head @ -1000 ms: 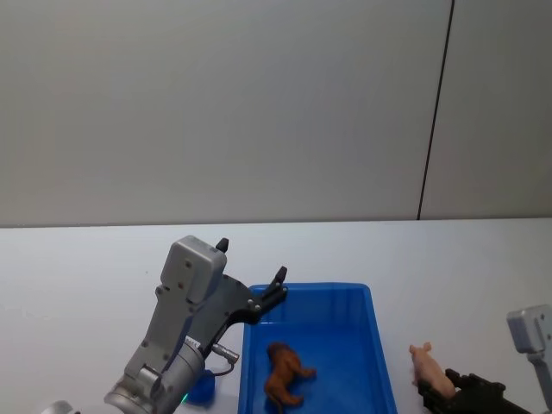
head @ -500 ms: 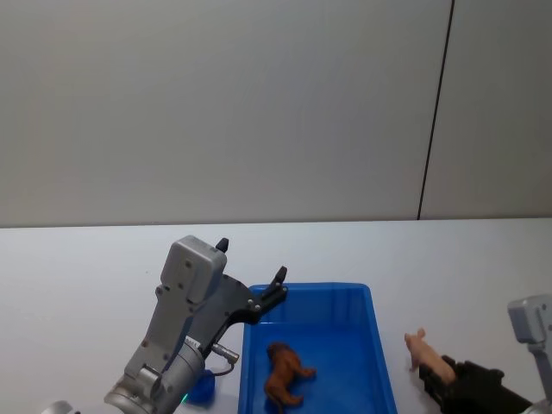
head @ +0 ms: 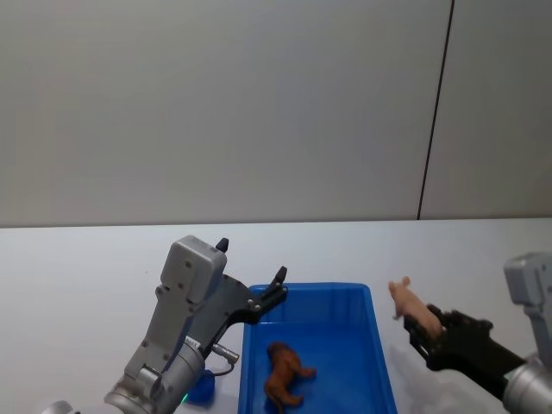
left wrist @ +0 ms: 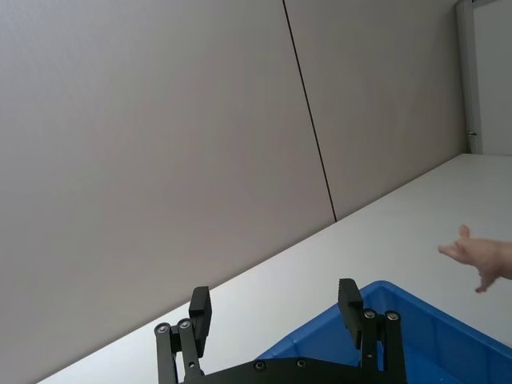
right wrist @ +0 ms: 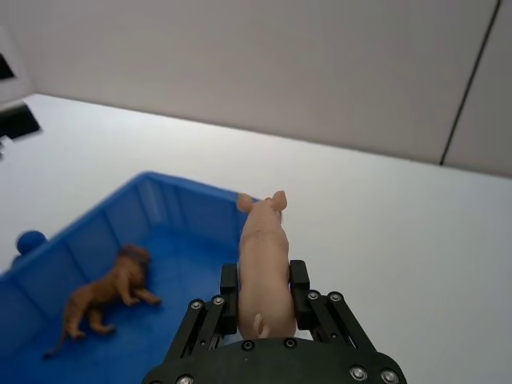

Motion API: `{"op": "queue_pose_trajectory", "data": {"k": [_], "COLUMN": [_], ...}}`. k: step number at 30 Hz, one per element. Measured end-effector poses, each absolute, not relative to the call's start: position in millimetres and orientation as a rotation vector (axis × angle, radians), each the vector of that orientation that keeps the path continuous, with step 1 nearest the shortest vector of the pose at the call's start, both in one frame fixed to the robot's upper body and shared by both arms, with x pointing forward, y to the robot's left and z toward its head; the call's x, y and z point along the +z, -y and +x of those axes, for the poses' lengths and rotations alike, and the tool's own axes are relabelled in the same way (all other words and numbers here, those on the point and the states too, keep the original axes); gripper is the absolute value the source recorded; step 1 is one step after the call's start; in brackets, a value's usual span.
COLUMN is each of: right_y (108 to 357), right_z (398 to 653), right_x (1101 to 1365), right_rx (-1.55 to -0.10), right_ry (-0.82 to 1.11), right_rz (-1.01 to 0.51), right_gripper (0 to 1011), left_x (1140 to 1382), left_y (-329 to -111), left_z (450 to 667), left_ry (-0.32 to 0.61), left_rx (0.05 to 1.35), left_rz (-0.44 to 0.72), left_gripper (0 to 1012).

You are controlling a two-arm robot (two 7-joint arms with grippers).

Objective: Pick up the two dolls from the table and place them into the box.

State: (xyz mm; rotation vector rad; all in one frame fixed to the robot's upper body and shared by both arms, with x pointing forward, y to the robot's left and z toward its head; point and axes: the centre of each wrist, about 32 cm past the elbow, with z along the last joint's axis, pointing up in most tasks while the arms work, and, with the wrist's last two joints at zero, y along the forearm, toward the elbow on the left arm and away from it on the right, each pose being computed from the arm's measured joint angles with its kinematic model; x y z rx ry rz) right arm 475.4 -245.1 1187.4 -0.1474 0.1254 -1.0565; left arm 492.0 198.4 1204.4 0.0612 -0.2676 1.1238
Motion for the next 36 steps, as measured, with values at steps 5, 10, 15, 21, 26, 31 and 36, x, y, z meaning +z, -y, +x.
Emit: {"op": "queue_pose_trajectory", "data": {"k": [5,10,15,21,26,31,36], "right_y": [236,225,213,202,200,204,213], "right_z": [482,489,497,505,508,509,506], "right_x": [1198,1205,1204,1200,1199,1198,1198], "right_rx": [-1.011,-0.967,-0.928,-0.896,-0.889,-0.902,-0.927], "right_ry": [-0.095,-0.091,-0.111,-0.131,-0.137,-0.123,-0.101], "right_rz": [-0.125,-0.118,-0.126,-0.135,-0.138,-0.133,-0.128], "right_gripper": [369,369,386,579,743,877,991], "left_x": [1204,1204,1204,1204,1204,1204,1204], "left_y": [-198,-198,-198,-198,-198,-198,-198], "left_z": [492,492,492,492,492,492,492], "left_ry": [0.268,0.268,0.268,0.268,0.267,0.268,0.268], "left_rx": [1.124,1.124,1.124,1.124,1.124,1.124,1.124], "left_rz": [0.061,0.061,0.061,0.061,0.061,0.061,0.061], "left_gripper": [1001,1001,1001,1001,1001,1001,1001]}}
